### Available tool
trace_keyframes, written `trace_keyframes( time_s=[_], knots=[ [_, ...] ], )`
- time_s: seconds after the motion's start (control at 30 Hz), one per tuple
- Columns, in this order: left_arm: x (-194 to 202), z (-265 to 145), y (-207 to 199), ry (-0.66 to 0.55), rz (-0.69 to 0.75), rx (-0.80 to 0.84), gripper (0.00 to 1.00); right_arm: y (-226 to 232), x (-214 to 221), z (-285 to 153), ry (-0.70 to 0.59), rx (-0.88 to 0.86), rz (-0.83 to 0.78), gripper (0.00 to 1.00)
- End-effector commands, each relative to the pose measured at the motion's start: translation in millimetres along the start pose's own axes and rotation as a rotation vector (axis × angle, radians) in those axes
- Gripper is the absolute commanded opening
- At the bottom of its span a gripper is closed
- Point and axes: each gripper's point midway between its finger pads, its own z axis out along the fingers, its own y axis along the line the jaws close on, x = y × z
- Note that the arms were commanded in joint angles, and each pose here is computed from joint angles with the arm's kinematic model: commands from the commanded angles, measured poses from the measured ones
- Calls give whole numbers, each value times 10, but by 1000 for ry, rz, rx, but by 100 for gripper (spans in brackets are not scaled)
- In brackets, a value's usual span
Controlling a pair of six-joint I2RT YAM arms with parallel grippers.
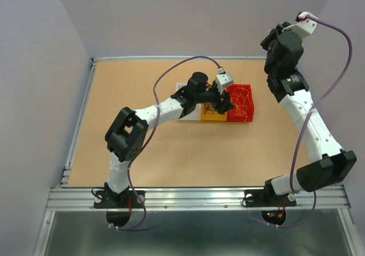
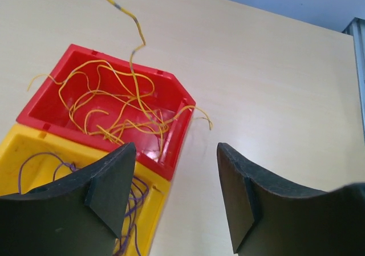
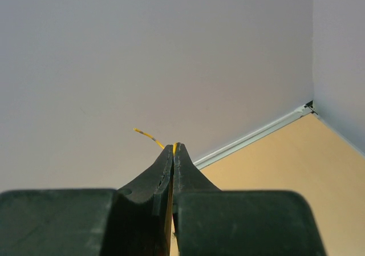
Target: Untangle the cables
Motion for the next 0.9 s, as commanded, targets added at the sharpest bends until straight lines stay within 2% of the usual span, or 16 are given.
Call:
trace_keyframes(
  time_s=[0.0, 0.03, 0.07, 0.13, 0.2, 0.23, 0.3, 0.4, 0.5, 0.57, 0.63, 0.67, 0.87],
  knots=[
    [-251, 195, 229, -22, 26, -55, 71, 40, -216, -33, -62, -29, 65, 1],
    [-45, 293, 291, 25, -5, -60, 71, 44, -237, -42, -65, -32, 68, 1],
    [-141, 347, 324, 10, -2, -60, 71, 54, -265, -59, -68, -40, 72, 0],
    [-28, 454, 356, 26, -27, -50, 71, 53, -298, -75, -74, -42, 75, 0],
    [-85, 516, 389, 9, -26, -53, 71, 54, -332, -89, -80, -47, 76, 1],
    [13, 571, 419, 25, -38, -56, 68, 57, -352, -100, -83, -48, 76, 1],
    [-49, 632, 484, 18, -45, -73, 66, 55, -360, -104, -84, -48, 72, 1],
    [16, 719, 512, 37, -65, -66, 52, 48, -390, -124, -89, -50, 68, 1],
    [-67, 746, 460, 18, -68, -35, 45, 4, -382, -148, -90, -40, 61, 0],
    [-135, 748, 410, 3, -61, -17, 20, -25, -403, -171, -95, -32, 62, 0],
    [-205, 729, 358, -5, -63, -6, 3, -53, -357, -179, -88, -26, 53, 0],
    [-210, 714, 318, -6, -67, 11, 0, -69, -352, -198, -86, -25, 51, 1],
    [-532, 466, 26, -84, -107, 68, 0, -289, -120, -375, -47, -2, 33, 1]
  ],
)
